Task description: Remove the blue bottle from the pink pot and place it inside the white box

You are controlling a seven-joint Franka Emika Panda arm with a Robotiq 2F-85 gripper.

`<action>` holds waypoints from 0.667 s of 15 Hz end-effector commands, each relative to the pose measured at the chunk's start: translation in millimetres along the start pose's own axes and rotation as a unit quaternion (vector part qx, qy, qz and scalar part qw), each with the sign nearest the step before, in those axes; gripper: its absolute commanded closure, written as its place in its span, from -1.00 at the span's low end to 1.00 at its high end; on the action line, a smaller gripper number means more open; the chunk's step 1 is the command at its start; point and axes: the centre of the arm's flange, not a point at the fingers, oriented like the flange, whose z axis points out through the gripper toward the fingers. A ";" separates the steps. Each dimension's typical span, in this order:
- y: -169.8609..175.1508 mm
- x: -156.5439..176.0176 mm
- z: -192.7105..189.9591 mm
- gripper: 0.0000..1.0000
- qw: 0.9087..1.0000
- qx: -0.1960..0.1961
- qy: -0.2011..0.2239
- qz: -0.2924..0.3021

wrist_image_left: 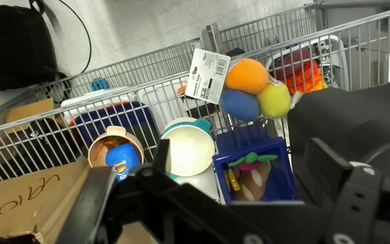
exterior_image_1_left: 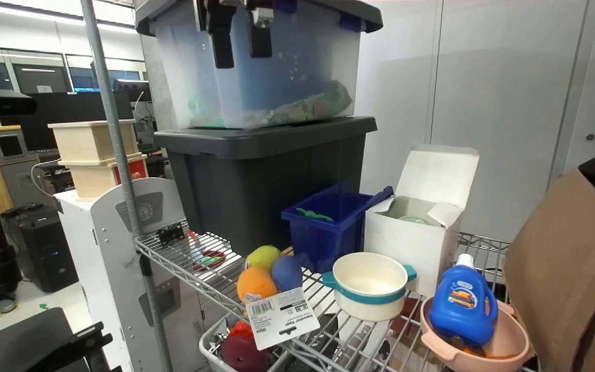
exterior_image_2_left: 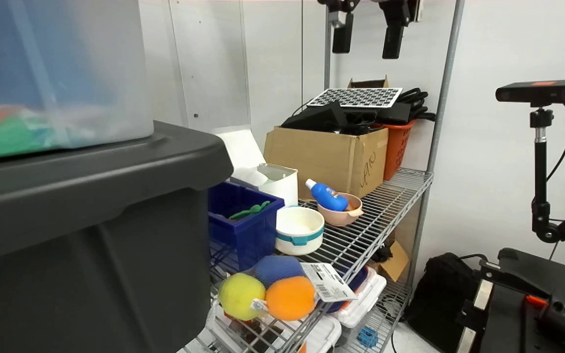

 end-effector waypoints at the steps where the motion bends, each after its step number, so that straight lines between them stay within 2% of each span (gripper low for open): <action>1: 0.0 0.0 0.0 -1.00 1.000 0.000 0.000 0.000; 10: -3.5 8.6 10.0 -1.00 1.000 -0.003 -0.006 0.002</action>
